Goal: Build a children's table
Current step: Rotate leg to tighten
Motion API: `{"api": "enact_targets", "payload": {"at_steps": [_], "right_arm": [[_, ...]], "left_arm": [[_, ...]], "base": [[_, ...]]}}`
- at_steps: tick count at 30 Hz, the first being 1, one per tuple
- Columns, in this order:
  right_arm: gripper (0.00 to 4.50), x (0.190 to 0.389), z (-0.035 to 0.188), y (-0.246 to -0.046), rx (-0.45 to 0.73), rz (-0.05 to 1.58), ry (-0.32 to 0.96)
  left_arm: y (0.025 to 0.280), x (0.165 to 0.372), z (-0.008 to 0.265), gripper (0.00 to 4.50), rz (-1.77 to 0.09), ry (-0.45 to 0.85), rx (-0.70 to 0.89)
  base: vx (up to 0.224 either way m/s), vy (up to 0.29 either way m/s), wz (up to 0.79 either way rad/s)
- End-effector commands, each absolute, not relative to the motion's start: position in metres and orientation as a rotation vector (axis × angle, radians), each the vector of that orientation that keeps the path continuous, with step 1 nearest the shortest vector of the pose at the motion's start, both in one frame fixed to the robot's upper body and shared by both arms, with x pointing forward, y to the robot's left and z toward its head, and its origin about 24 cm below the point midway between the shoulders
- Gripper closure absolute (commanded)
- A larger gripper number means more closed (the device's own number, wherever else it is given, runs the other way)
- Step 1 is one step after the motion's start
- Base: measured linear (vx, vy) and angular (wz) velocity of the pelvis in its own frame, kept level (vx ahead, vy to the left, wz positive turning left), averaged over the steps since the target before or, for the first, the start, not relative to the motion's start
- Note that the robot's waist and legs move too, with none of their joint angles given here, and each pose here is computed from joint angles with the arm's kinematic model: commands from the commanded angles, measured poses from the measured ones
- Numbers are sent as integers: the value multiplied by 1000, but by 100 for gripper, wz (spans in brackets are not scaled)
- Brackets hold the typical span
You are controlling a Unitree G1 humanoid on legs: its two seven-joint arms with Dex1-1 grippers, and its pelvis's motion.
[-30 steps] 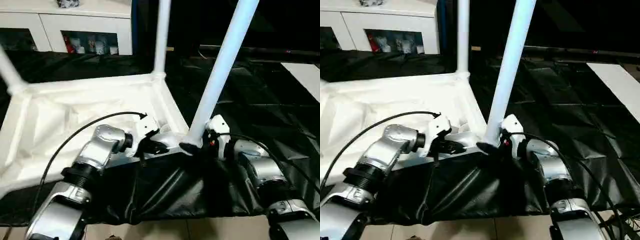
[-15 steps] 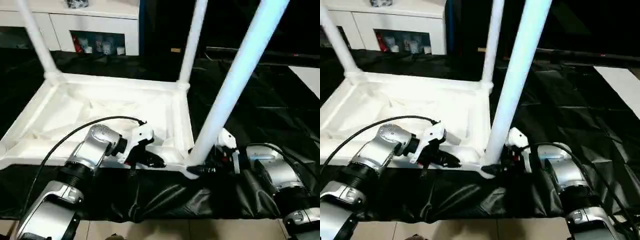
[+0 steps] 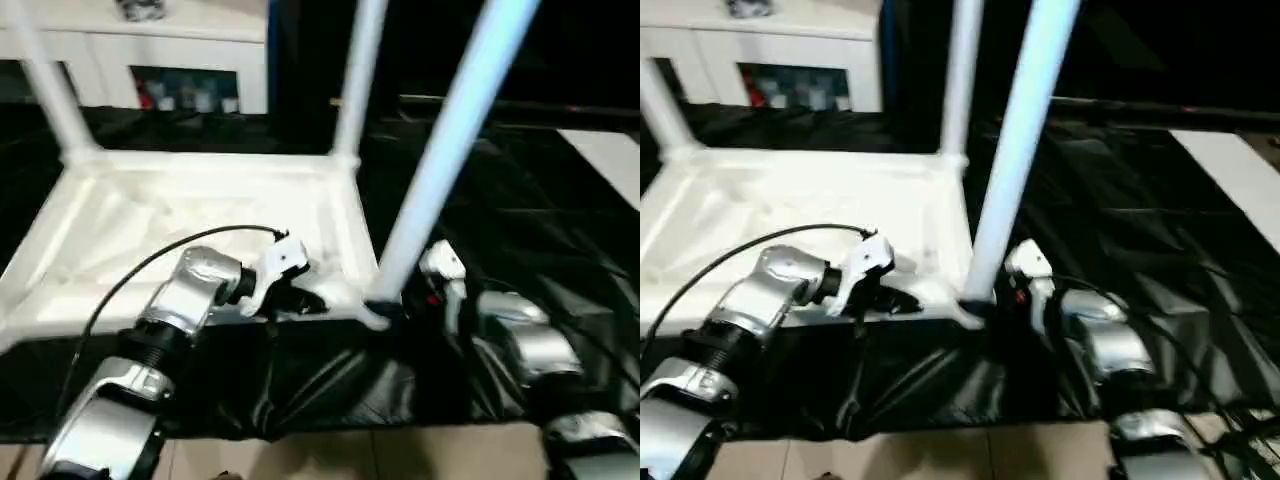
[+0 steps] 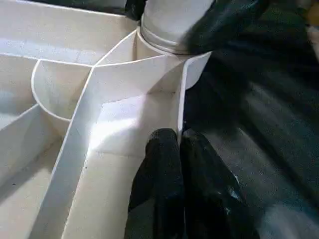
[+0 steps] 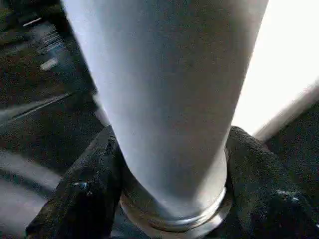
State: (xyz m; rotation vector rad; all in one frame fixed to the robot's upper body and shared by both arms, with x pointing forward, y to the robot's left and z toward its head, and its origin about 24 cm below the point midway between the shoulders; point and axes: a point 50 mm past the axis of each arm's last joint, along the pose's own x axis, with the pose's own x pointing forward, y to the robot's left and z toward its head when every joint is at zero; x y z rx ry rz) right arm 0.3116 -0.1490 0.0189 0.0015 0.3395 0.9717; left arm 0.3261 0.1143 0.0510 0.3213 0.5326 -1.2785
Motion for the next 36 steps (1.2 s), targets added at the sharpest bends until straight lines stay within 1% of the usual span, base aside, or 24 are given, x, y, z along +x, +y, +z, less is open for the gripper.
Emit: {"api": "enact_targets", "payload": {"at_steps": [1,2,3,4,5,9,10,11,12,14,15,17,19,21,23,24,27,29,30,31,33,34,35,36], "right_arm": [[186,309,1,-117,11,929,414],[186,309,1,-117,11,929,414],[186,311,-1,-110,12,895,413],[186,314,-4,-97,15,814,416],[186,315,-5,-93,13,784,419],[186,317,-5,-84,2,751,405],[151,318,-4,-83,14,746,392],[130,318,-4,-83,14,746,392],[116,320,-1,-84,48,739,376],[107,321,0,-86,48,736,371],[94,322,2,-89,33,746,363],[84,321,4,-97,-17,817,351],[84,319,5,-99,-19,857,348],[84,313,8,-108,-70,1001,346],[84,313,8,-109,-75,1018,345],[84,311,9,-111,-84,1053,344],[84,305,14,-115,-114,1202,335],[84,301,16,-117,-115,1279,339],[84,296,17,-120,-118,1366,357],[84,295,17,-121,-117,1384,362],[108,292,18,-122,-114,1432,373],[116,287,19,-124,-105,1500,397],[116,285,19,-125,-107,1533,407],[133,283,19,-125,-109,1552,413]], "left_arm": [[77,329,60,450,-1277,451,288],[77,329,60,450,-1277,451,288],[70,329,60,450,-1264,447,284],[59,329,58,450,-1230,441,281],[54,329,58,450,-1221,440,279],[45,326,56,450,-1216,439,273],[43,325,56,450,-1221,435,277],[43,325,56,450,-1221,435,277],[43,324,56,450,-1226,428,280],[45,323,56,450,-1231,425,283],[48,323,56,450,-1242,419,289],[59,322,57,450,-1280,413,307],[63,321,57,450,-1304,409,311],[75,318,60,450,-1395,410,312],[77,317,61,450,-1405,410,314],[79,316,62,450,-1428,412,318],[88,311,65,450,-1515,435,330],[91,311,65,450,-1532,445,340],[95,312,65,450,-1542,457,351],[96,312,65,450,-1545,461,353],[98,311,64,450,-1553,472,357],[100,310,64,450,-1576,486,356],[101,310,64,450,-1584,492,356],[101,310,64,450,-1589,496,356]], "base": [[0,0,0],[0,0,0],[0,0,0],[0,0,0],[0,0,0],[0,0,0],[0,0,0],[0,0,0],[0,0,0],[0,0,0],[0,0,0],[0,0,0],[0,0,0],[0,0,0],[26,-7,0],[0,0,0],[0,0,0],[0,0,0],[0,0,0],[0,0,0],[0,0,0],[0,0,0],[0,0,0],[0,0,0]]}}
